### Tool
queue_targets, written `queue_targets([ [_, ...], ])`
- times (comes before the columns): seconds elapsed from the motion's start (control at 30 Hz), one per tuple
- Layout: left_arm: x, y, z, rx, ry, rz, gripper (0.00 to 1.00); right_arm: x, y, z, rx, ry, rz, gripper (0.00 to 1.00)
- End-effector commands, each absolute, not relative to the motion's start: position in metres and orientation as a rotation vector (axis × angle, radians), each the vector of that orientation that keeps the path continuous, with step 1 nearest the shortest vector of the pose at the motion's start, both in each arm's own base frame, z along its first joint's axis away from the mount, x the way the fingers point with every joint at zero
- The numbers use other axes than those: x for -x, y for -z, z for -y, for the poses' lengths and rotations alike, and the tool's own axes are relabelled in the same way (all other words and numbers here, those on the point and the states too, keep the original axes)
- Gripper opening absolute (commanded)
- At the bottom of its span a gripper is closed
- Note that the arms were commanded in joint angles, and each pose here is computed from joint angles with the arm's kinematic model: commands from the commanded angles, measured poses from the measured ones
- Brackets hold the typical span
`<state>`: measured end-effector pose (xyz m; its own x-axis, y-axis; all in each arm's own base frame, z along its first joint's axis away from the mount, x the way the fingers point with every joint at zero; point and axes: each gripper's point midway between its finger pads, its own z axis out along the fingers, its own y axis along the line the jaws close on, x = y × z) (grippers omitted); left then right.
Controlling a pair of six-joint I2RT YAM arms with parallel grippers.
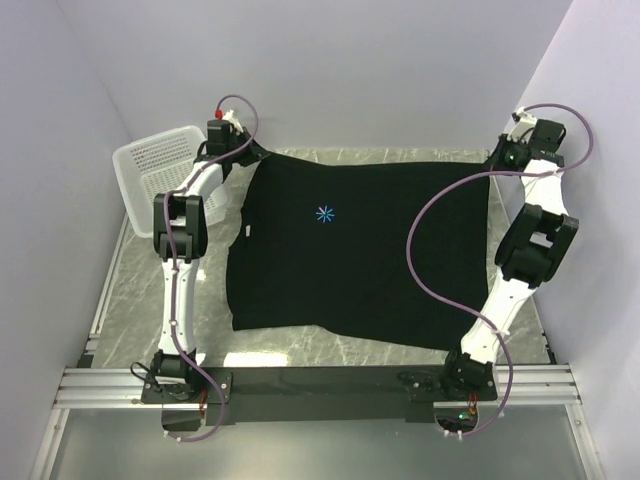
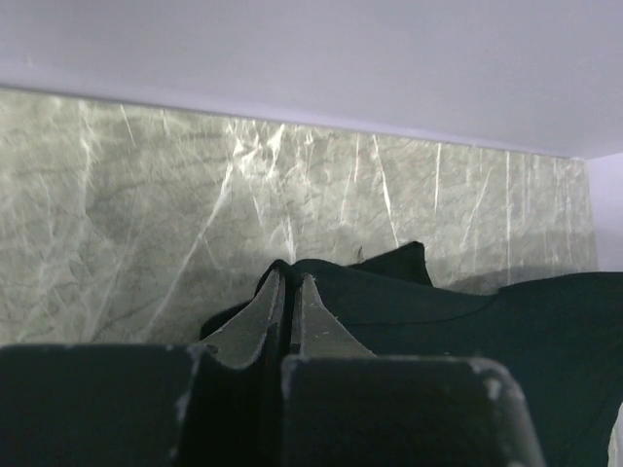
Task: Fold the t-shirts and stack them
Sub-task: Fold the T-shirt at the center of the board.
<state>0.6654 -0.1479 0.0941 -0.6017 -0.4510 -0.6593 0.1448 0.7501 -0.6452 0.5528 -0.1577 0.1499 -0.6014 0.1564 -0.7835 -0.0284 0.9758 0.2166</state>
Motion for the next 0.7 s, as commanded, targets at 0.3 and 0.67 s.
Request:
queue_targets([
  [0.3, -0.678, -0.186, 0.136, 0.145, 0.887, -1.841, 0.00, -0.553, -0.146, 0.166, -0.120, -0.259, -2.161, 0.00],
  [0.67, -0.673, -0.179, 0.141, 0.137, 0.929, -1.840, 0.00, -0.553, -0.135, 0.157, -0.088, -0.334, -2.156, 0.00],
])
